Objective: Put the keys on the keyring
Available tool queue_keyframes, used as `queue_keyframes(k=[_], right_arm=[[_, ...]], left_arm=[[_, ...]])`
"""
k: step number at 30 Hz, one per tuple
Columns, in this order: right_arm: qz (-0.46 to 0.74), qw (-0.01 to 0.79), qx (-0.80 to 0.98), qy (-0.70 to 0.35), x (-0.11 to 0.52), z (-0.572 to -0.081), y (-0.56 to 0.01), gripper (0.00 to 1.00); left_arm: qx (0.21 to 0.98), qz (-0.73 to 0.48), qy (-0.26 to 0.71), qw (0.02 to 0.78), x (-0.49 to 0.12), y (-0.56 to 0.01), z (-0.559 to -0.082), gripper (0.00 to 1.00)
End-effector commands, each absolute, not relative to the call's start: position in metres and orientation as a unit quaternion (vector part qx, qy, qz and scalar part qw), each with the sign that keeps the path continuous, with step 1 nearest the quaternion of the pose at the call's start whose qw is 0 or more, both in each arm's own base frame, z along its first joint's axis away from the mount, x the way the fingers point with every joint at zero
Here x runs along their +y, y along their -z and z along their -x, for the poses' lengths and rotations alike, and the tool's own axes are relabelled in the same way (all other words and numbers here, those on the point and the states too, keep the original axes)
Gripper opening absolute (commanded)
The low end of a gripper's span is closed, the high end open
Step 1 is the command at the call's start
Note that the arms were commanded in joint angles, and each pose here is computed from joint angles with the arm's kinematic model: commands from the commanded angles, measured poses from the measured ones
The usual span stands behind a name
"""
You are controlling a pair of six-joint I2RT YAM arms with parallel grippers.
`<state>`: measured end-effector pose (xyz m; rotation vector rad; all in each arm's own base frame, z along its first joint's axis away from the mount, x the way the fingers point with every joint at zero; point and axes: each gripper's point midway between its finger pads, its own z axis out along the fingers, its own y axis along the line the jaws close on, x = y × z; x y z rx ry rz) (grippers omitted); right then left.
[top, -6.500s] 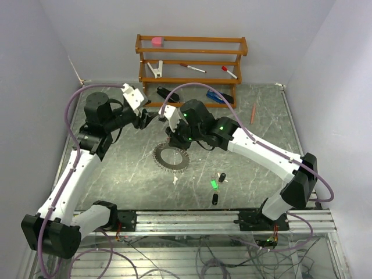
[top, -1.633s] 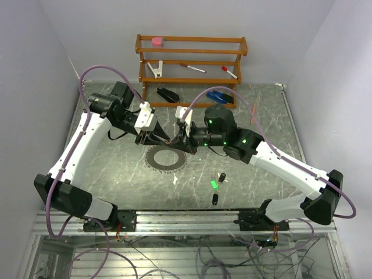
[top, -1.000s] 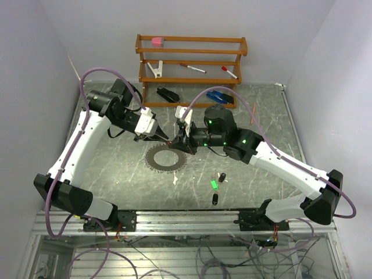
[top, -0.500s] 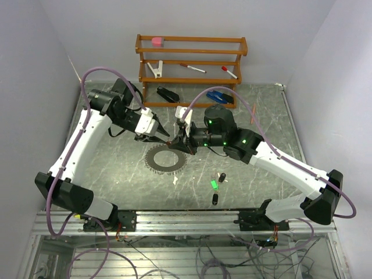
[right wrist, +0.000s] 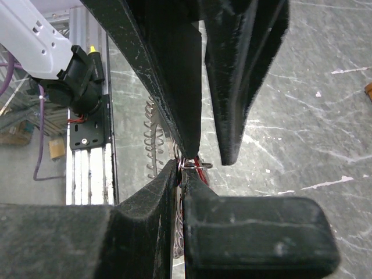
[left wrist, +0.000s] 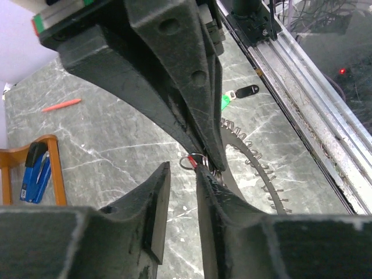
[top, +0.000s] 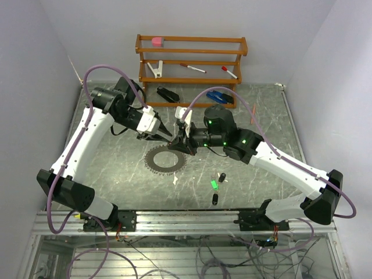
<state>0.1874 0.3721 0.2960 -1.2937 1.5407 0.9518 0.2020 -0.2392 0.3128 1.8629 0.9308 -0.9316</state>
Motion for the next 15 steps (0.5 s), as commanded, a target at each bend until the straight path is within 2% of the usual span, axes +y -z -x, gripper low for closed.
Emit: queue_keyframes(k=[1, 5, 15], right_arm=[[0.516, 0.46, 0.607, -0.393, 0.374, -0.187, -0.309, 0.0], [0.515, 0.463, 0.605, -0.393, 0.374, -0.187, -0.311, 0.0], [0.526, 0.457, 0.607, -0.381, 0.374, -0.189, -0.308, 0.0]], left_arm=[[0.355, -0.733, 0.389, 0.43, -0.245, -0.331, -0.194, 0.4], [0.353, -0.742, 0.375, 0.429, -0.245, -0.331, -0.195, 0.48], [0.333, -0.766, 0.365, 0.411, -0.25, -0.319, -0.185, 0.54]])
